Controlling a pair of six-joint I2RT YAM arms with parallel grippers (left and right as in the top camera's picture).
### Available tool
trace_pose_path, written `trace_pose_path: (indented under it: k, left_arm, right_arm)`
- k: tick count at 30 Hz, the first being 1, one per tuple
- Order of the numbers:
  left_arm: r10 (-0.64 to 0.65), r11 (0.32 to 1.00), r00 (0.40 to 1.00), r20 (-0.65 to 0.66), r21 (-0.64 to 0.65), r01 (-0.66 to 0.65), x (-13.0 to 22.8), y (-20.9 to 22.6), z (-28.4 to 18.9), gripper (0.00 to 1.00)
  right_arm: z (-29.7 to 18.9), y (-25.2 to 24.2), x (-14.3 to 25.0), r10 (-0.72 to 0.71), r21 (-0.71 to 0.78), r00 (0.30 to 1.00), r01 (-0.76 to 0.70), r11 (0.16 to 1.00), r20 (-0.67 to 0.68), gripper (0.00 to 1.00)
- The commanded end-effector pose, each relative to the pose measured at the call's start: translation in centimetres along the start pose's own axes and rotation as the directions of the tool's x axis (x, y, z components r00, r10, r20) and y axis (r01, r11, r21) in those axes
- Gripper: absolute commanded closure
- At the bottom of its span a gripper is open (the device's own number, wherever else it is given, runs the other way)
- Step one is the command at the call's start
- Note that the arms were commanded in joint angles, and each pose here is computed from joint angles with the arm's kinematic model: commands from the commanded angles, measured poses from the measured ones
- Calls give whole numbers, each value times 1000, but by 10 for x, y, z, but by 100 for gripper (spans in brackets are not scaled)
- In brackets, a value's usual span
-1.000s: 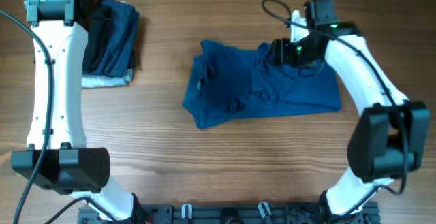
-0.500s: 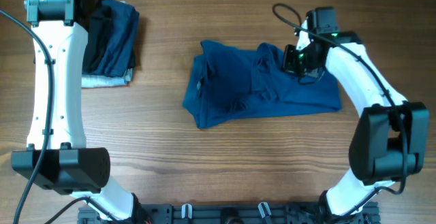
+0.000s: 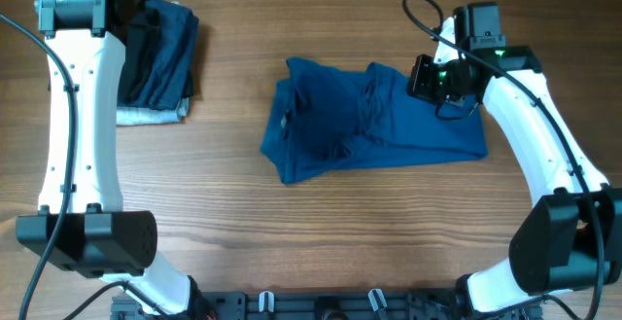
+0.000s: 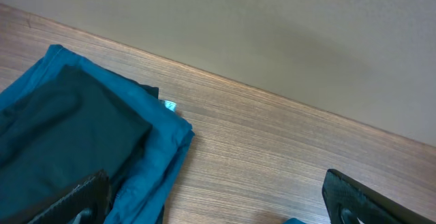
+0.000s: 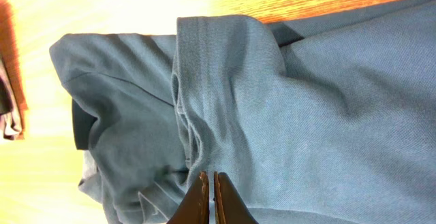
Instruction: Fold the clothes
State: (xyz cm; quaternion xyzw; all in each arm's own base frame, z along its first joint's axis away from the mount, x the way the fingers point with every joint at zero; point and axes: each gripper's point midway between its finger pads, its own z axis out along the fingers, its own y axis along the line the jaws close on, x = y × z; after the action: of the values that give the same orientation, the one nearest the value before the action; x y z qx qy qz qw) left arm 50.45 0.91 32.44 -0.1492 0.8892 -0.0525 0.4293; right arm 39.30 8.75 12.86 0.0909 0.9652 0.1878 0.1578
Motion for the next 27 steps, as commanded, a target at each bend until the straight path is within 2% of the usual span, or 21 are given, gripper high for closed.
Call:
trace_pose_path:
  k: [1, 4, 6, 12, 16, 17, 19, 21, 23, 25, 27]
  left_arm:
    - [-2, 1000, 1000, -7, -3, 2, 2, 2, 4, 0]
    - [-2, 1000, 1000, -7, -3, 2, 2, 2, 4, 0]
    - [-3, 1000, 1000, -7, -3, 3, 2, 2, 4, 0]
    - [-2, 1000, 1000, -7, -3, 2, 2, 2, 4, 0]
    - [-2, 1000, 1000, -7, -3, 2, 2, 2, 4, 0]
    - [-2, 1000, 1000, -7, -3, 2, 2, 2, 4, 0]
    - [-2, 1000, 1000, -7, -3, 2, 2, 2, 4, 0]
    - [-2, 1000, 1000, -7, -3, 2, 2, 2, 4, 0]
    - [-2, 1000, 1000, -7, -3, 2, 2, 2, 4, 0]
    - [-2, 1000, 1000, -7, -3, 2, 2, 2, 4, 0]
    - [-2, 1000, 1000, -7, -3, 2, 2, 2, 4, 0]
  right_arm:
    - [19, -2, 19, 51, -9, 998, -51, 999, -45, 96]
    - [45, -3, 43, 75, -47, 993, -80, 996, -86, 96]
    - [64, -17, 66, 131, -14, 982, -134, 991, -138, 96]
    - [103, -32, 105, 162, 15, 949, -164, 986, -270, 95]
    - [108, -24, 122, 151, 7, 929, -158, 987, -337, 96]
    - [102, -17, 118, 130, -23, 933, -146, 989, -335, 96]
    - [73, 9, 85, 42, -98, 966, -69, 993, -255, 96]
    - [33, 39, 39, -58, -164, 994, 43, 986, -89, 96]
    - [10, 52, 2, -88, -154, 994, 97, 983, 64, 96]
    - [11, 46, -17, -90, -102, 985, 106, 989, 144, 96]
    - [28, 42, -28, -73, -94, 984, 89, 992, 164, 96]
